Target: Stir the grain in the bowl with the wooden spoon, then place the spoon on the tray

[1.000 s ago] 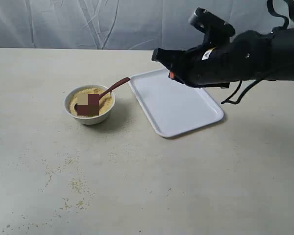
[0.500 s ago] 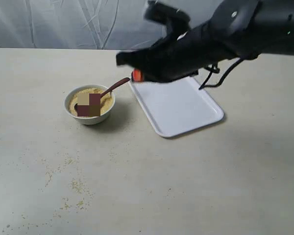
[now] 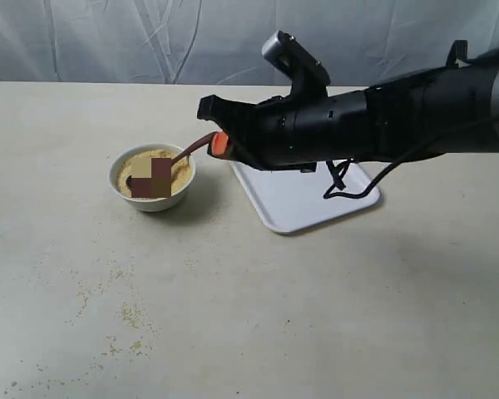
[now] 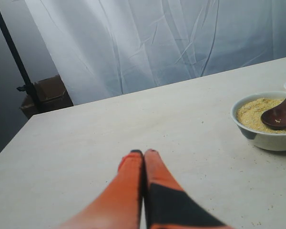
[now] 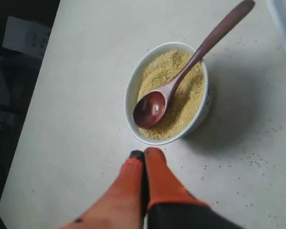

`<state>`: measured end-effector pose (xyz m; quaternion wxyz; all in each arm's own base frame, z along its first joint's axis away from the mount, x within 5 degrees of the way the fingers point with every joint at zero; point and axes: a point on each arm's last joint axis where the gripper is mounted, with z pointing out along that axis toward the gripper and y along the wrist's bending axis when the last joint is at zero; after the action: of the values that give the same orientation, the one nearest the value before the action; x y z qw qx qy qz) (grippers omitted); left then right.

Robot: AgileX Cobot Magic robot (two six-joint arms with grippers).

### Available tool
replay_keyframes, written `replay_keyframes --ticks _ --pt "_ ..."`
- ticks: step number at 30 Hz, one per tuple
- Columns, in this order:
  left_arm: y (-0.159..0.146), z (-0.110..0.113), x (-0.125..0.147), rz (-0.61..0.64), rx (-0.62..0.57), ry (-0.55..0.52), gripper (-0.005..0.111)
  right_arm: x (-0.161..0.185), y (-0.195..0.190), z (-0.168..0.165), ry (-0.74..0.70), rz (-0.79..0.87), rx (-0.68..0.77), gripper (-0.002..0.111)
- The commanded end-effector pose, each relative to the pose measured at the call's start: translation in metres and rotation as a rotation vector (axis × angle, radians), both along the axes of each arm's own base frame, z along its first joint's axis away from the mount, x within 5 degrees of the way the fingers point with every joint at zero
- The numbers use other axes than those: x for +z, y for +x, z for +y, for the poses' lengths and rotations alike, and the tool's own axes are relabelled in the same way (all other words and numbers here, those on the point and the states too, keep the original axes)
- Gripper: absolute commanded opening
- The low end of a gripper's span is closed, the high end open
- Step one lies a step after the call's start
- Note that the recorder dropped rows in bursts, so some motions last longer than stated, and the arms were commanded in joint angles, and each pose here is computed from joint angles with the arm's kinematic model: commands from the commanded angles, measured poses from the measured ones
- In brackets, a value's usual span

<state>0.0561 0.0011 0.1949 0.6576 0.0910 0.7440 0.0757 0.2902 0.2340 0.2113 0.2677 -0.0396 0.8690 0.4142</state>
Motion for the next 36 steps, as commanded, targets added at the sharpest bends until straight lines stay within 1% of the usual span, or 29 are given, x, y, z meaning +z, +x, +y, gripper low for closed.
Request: replay_keyframes --ticks 1,3,5,6,7,8,9,10,11,12,13,15,16,17,18,19,20,21,26,29,31,36 --pt "0.0 0.0 0.0 -0.007 -0.002 -0.004 0.0 0.006 0.013 -0.012 -0.158 -0.166 0.072 -0.001" --pt "0.0 0.0 0.0 -0.007 -0.002 -0.004 0.0 0.01 0.021 -0.022 -0.355 -0.295 0.075 -0.001" --pt "0.0 0.0 0.0 -0.007 -0.002 -0.004 0.0 0.018 0.025 -0.027 -0.452 -0.382 0.083 -0.001" --pt "0.0 0.0 0.0 -0.007 -0.002 -0.004 0.0 0.025 0.03 -0.03 -0.471 -0.419 0.038 -0.001" --pt "0.0 0.0 0.0 -0.007 -0.002 -0.004 0.0 0.029 0.033 -0.031 -0.456 -0.429 -0.013 -0.001" --pt "0.0 0.0 0.0 -0.007 -0.002 -0.004 0.0 0.039 0.039 -0.033 -0.432 -0.481 -0.103 -0.001" --pt "0.0 0.0 0.0 -0.007 -0.002 -0.004 0.0 0.047 0.041 -0.035 -0.424 -0.52 -0.14 -0.001" --pt "0.0 0.0 0.0 -0.007 -0.002 -0.004 0.0 0.058 0.043 -0.039 -0.415 -0.591 -0.208 -0.001" --pt "0.0 0.0 0.0 -0.007 -0.002 -0.004 0.0 0.064 0.042 -0.04 -0.404 -0.618 -0.246 -0.001" --pt "0.0 0.0 0.0 -0.007 -0.002 -0.004 0.0 0.067 0.035 -0.042 -0.374 -0.66 -0.35 -0.001" --pt "0.0 0.0 0.0 -0.007 -0.002 -0.004 0.0 0.064 0.028 -0.042 -0.379 -0.69 -0.395 -0.001" --pt "0.0 0.0 0.0 -0.007 -0.002 -0.004 0.0 0.055 0.007 -0.036 -0.411 -0.827 -0.453 -0.001" --pt "0.0 0.0 0.0 -0.007 -0.002 -0.004 0.0 0.052 -0.003 -0.032 -0.398 -0.89 -0.48 -0.001" --pt "0.0 0.0 0.0 -0.007 -0.002 -0.004 0.0 0.044 -0.013 -0.03 -0.361 -0.911 -0.487 -0.001" --pt "0.0 0.0 0.0 -0.007 -0.002 -0.004 0.0 0.04 -0.017 -0.03 -0.281 -0.897 -0.509 -0.001" --pt "0.0 0.0 0.0 -0.007 -0.002 -0.004 0.0 0.033 -0.02 -0.03 -0.181 -0.836 -0.526 -0.001" --pt "0.0 0.0 0.0 -0.007 -0.002 -0.004 0.0 0.025 -0.02 -0.028 -0.072 -0.743 -0.546 -0.001" --pt "0.0 0.0 0.0 -0.007 -0.002 -0.004 0.0 0.017 -0.019 -0.028 0.005 -0.658 -0.552 -0.001" --pt "0.0 0.0 0.0 -0.007 -0.002 -0.004 0.0 -0.02 -0.005 -0.018 0.227 -0.355 -0.443 -0.001" --pt "0.0 0.0 0.0 -0.007 -0.002 -0.004 0.0 -0.039 0.012 -0.02 0.334 -0.189 -0.419 -0.001" --pt "0.0 0.0 0.0 -0.007 -0.002 -0.004 0.0 -0.051 0.021 -0.021 0.366 -0.11 -0.41 -0.001" --pt "0.0 0.0 0.0 -0.007 -0.002 -0.004 0.0 -0.068 0.04 -0.007 0.404 -0.022 -0.39 -0.001"
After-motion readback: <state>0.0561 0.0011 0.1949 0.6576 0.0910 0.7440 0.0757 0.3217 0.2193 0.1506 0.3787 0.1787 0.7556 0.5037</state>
